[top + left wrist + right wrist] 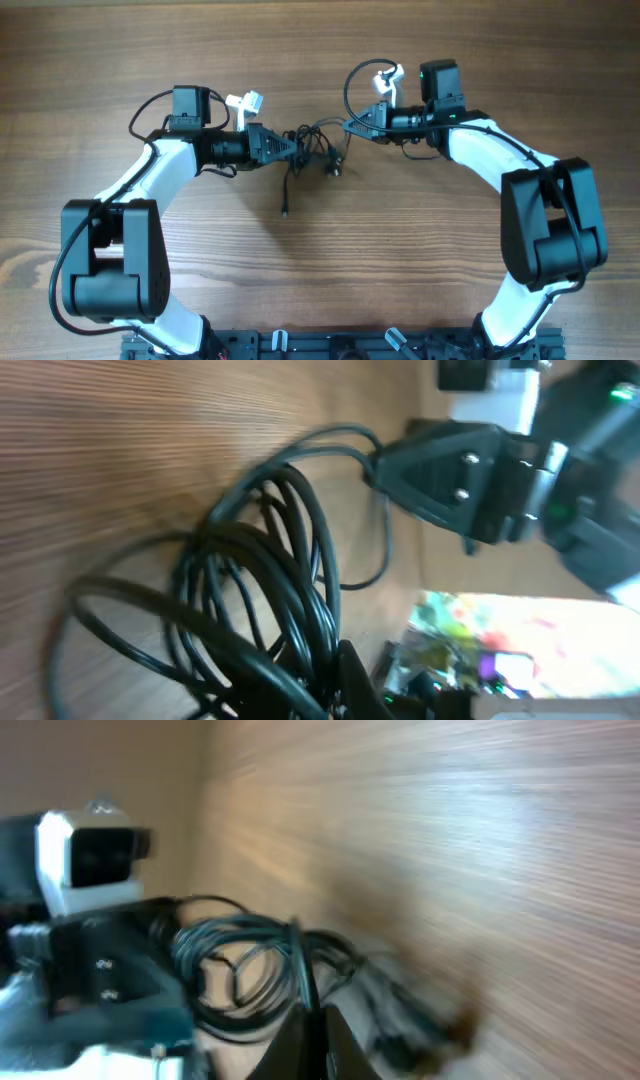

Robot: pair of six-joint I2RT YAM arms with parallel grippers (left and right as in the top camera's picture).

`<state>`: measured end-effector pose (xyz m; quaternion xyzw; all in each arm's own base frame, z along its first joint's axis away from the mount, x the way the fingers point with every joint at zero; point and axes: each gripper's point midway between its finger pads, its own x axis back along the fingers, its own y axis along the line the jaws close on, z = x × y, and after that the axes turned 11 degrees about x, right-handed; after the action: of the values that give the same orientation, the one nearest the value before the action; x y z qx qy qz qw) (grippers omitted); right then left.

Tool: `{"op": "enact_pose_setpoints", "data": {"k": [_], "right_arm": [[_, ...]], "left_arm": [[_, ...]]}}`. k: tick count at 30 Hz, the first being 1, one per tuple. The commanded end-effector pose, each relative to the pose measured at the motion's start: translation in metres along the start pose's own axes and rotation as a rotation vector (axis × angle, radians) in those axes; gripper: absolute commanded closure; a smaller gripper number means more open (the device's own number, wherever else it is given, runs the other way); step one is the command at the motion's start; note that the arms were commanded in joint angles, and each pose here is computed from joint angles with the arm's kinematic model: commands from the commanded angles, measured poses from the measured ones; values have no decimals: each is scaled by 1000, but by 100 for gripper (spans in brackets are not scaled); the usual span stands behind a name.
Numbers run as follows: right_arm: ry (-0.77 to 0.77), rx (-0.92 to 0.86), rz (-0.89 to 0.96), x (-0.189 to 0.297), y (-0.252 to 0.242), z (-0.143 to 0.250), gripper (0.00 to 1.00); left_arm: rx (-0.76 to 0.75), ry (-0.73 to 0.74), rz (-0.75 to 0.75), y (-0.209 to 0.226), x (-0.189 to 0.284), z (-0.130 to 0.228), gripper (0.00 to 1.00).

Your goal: Untangle cables

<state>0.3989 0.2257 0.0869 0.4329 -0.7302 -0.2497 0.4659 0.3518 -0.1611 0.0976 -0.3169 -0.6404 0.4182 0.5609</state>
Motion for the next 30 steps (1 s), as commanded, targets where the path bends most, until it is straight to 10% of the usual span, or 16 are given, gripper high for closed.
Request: {"op": "enact_pose_setpoints", "data": {"k": [1, 11, 15, 23, 27, 30], "right_arm": [[-18, 64, 269, 14, -53, -1, 96], [-25, 39, 490, 41, -68, -18, 95], [-72, 123, 677, 86, -50, -55, 96], [-176, 312, 1132, 174, -53, -92, 96], [-194, 307, 1160, 179, -54, -95, 32], [-174, 311, 1076, 165, -49, -91, 20]], "left_arm": [[11, -95, -243, 42, 9, -14, 96], [23, -116, -405, 70, 18, -13, 96], [-167, -171, -305, 21, 29, -26, 96], [-640, -775, -249, -159, 154, -43, 94], [-575, -785, -336, -144, 163, -32, 94], [-499, -704, -376, -120, 149, -28, 93]]}}
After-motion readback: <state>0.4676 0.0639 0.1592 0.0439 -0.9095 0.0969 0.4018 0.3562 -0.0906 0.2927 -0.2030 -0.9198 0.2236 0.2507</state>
